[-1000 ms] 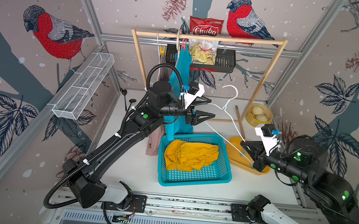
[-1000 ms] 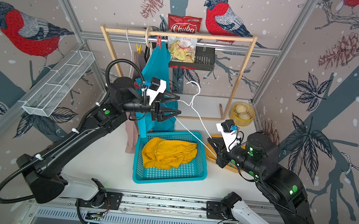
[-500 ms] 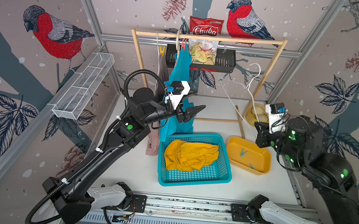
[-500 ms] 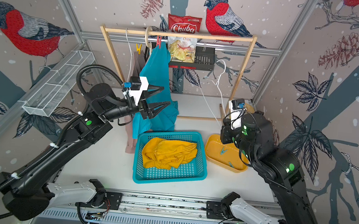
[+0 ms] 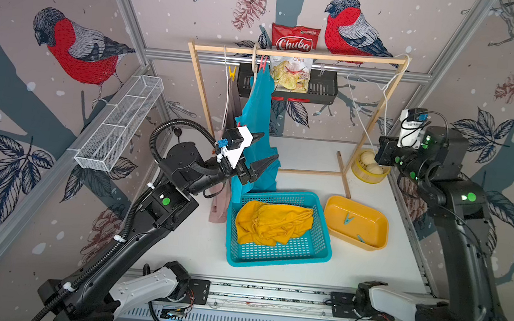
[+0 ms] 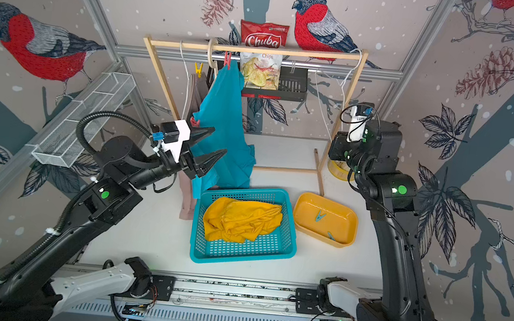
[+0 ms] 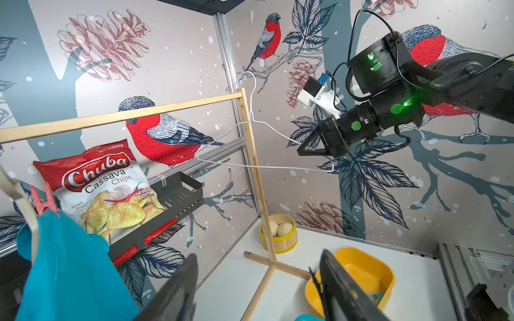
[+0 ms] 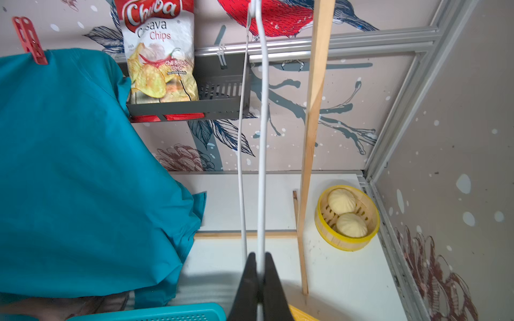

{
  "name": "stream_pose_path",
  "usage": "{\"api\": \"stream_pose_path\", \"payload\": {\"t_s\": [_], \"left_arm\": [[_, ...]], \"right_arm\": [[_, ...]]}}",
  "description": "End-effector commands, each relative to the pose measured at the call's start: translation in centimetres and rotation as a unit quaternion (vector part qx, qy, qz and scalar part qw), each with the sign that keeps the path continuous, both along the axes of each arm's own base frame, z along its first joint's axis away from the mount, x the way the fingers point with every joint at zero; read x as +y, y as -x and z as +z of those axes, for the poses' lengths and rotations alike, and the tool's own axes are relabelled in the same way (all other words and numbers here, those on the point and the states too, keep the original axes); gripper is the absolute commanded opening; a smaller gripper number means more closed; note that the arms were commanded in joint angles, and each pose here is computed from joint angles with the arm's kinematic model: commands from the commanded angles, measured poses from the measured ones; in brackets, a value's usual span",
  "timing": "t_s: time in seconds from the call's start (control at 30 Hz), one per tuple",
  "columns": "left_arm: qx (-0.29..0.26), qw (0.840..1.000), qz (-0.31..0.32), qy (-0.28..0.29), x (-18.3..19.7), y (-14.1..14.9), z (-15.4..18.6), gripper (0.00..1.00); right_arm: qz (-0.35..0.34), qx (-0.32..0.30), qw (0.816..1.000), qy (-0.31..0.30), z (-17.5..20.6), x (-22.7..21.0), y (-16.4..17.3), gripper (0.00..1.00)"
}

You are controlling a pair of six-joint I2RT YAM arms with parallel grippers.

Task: Remove the clothespins securing t-shirts to the hanger
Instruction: Place the hanger on the clothes rail, then pick up the hanger from the clothes rail.

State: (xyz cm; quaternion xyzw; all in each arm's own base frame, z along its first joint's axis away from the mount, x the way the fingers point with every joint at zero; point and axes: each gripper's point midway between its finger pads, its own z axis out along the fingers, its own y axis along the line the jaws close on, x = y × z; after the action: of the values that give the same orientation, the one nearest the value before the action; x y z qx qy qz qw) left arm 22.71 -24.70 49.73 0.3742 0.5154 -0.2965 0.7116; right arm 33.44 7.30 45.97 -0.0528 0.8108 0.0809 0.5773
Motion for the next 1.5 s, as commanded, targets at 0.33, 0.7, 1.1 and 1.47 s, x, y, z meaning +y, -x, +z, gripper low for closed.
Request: {"api": "stream_pose_path", "payload": {"t_s": [0.33, 0.7, 1.1, 1.47], "left_arm": [[-0.011, 1.0, 0.027, -0.002, 1.0, -0.1, -0.4, 0.66], [-0.028, 0.99, 0.137, 0.034, 5.5, -0.1, 1.2, 0.65], [0.027, 0.974, 0.225, 0.015, 10.2, 0.8, -4.0, 0.65], [0.133, 0.952, 0.276, -0.001, 11.6, -0.6, -12.4, 0.65]], "right_arm": [[-0.024, 0.032, 0.999, -0.007, -2.0, -0.6, -3.4, 0.12], [0.013, -0.046, 0.996, -0.075, 4.2, 0.7, 0.8, 0.78], [0.025, -0.088, 0.993, -0.078, 5.8, 10.1, 3.7, 0.74], [0.108, -0.074, 0.99, -0.057, 3.4, 25.4, 6.1, 0.76]]}}
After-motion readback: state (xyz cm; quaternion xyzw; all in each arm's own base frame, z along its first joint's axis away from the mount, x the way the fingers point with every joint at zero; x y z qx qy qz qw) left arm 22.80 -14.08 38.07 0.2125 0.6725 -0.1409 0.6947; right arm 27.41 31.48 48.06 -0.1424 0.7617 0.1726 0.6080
